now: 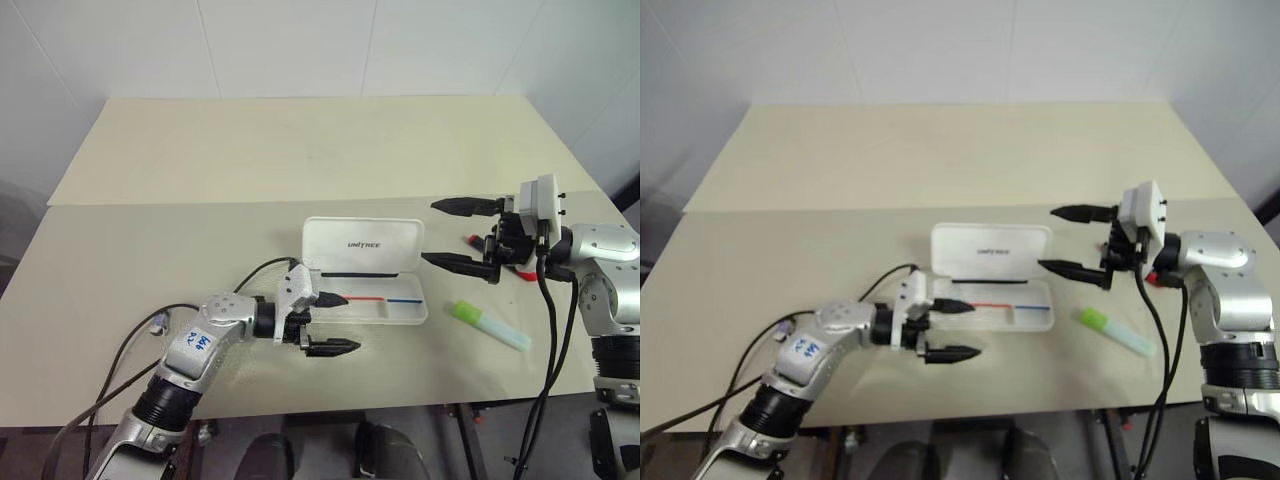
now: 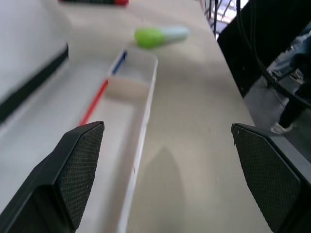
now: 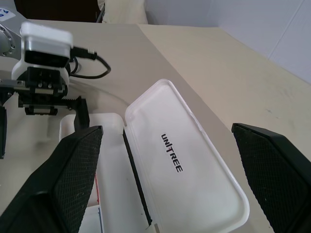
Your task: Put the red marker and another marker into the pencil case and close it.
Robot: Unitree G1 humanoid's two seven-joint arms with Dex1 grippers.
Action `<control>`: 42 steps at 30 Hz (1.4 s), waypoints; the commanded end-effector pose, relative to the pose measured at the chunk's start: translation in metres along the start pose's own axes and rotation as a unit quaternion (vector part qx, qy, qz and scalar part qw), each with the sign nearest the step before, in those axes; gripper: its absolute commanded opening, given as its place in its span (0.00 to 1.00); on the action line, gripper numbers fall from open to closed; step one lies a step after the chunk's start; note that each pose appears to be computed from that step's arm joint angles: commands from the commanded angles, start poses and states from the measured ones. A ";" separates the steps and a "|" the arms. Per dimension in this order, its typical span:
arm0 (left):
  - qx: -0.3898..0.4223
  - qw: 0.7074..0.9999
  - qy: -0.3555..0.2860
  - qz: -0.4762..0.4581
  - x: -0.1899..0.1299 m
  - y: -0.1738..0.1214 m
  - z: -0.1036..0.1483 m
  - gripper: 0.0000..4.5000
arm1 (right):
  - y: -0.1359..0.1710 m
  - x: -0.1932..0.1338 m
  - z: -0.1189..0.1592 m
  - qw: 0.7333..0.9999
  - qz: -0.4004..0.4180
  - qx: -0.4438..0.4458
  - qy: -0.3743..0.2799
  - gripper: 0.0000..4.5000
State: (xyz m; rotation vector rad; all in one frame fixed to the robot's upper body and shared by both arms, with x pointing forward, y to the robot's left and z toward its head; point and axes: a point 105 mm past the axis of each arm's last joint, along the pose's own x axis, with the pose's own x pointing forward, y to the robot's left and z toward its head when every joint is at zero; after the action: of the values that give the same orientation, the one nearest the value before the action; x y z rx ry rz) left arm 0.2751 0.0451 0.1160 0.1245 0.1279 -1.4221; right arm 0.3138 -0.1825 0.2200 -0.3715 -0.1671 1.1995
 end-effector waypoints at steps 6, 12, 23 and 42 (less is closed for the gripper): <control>0.050 0.991 -0.125 -0.019 -0.019 -0.003 0.044 1.00 | -0.015 -0.018 -0.001 0.998 -0.054 0.009 -0.005 1.00; 0.078 0.988 -0.131 -0.015 -0.044 -0.008 0.058 1.00 | -0.029 -0.049 -0.032 0.992 -0.091 0.024 0.086 1.00; 0.156 0.981 -0.112 0.028 -0.103 -0.007 0.120 1.00 | -0.062 -0.110 -0.084 0.953 -0.209 0.092 0.198 1.00; 0.185 0.980 -0.039 0.066 -0.130 -0.004 0.122 1.00 | -0.066 -0.096 -0.137 0.915 -0.255 0.140 0.280 0.70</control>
State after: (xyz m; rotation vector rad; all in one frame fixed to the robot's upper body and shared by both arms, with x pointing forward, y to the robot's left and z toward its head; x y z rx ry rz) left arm 0.2582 0.1479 0.2479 0.3292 -0.1688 -1.3237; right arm 0.3801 -0.3156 0.1186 -0.3723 0.4030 0.5734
